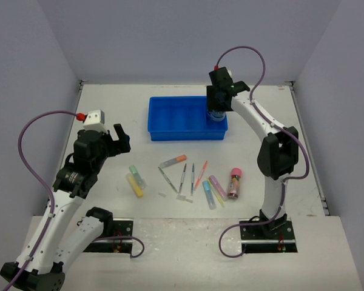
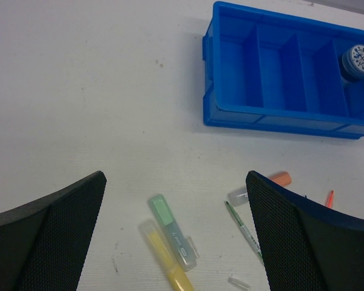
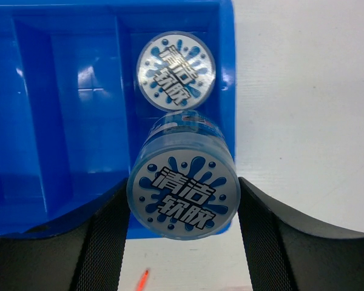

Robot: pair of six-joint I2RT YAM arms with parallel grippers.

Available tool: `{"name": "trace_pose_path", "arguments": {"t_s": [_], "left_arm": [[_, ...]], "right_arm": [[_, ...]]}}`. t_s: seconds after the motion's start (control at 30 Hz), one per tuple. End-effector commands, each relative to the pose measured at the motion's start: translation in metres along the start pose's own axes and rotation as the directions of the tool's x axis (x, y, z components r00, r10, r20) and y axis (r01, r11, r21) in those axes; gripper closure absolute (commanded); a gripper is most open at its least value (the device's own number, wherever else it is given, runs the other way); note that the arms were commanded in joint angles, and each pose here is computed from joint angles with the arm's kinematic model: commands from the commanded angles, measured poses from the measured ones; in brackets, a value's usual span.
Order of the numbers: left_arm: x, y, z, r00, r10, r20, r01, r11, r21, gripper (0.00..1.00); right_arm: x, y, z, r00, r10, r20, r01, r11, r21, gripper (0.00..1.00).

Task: Sort the stationery into containers
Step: Place the stationery in the storage box.

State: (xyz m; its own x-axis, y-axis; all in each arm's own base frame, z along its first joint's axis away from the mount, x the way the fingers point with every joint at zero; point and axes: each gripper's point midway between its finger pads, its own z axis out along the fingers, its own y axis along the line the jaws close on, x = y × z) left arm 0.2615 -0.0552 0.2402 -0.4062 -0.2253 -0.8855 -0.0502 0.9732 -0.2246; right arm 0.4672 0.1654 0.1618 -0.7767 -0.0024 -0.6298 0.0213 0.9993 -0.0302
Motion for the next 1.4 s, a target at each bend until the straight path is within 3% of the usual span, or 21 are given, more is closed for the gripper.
{"name": "trace_pose_path", "arguments": {"t_s": [0.0,0.1,0.23,0.5,0.8,1.0,1.13,1.33,1.37], "left_arm": [[-0.006,-0.002,0.002,0.999,0.02,0.025,-0.021,1.0,0.019,0.0],[-0.006,-0.002,0.001,0.999,0.02,0.026,-0.021,1.0,0.02,0.0],[-0.006,-0.002,0.002,0.999,0.02,0.025,-0.021,1.0,0.021,0.0],[-0.005,-0.002,0.002,1.0,0.021,0.022,-0.021,1.0,0.019,0.0],[-0.005,-0.003,0.002,1.0,0.022,0.022,-0.023,0.999,0.023,0.0],[-0.005,-0.001,0.003,1.0,0.023,0.022,-0.023,1.0,0.013,0.0],[-0.004,0.001,0.005,1.0,0.022,0.013,-0.022,1.0,-0.001,0.0],[-0.002,0.009,0.008,1.0,0.012,0.001,-0.012,0.999,-0.046,0.0],[-0.003,0.013,0.007,1.0,0.006,0.003,-0.006,0.998,-0.067,0.0]], "right_arm": [[-0.021,0.007,-0.009,0.998,0.004,0.056,-0.002,0.999,-0.038,0.79],[-0.013,0.006,-0.004,0.999,0.011,0.043,-0.009,0.999,-0.031,0.71],[-0.002,0.004,0.0,1.0,0.013,0.024,-0.012,1.0,-0.026,0.5],[0.001,0.003,0.001,1.0,0.015,0.017,-0.015,1.0,-0.025,0.46],[-0.004,-0.001,-0.01,0.999,0.019,0.032,-0.018,1.0,-0.017,0.04],[-0.001,0.012,-0.058,0.997,-0.027,0.079,0.032,0.997,-0.065,0.03],[0.034,0.039,-0.091,0.992,-0.063,0.113,0.079,0.986,-0.145,0.07],[0.122,0.064,-0.092,0.998,-0.03,0.055,0.04,0.982,-0.185,0.24],[0.13,0.07,-0.091,0.999,-0.004,0.051,0.015,0.978,-0.206,0.31]]}}
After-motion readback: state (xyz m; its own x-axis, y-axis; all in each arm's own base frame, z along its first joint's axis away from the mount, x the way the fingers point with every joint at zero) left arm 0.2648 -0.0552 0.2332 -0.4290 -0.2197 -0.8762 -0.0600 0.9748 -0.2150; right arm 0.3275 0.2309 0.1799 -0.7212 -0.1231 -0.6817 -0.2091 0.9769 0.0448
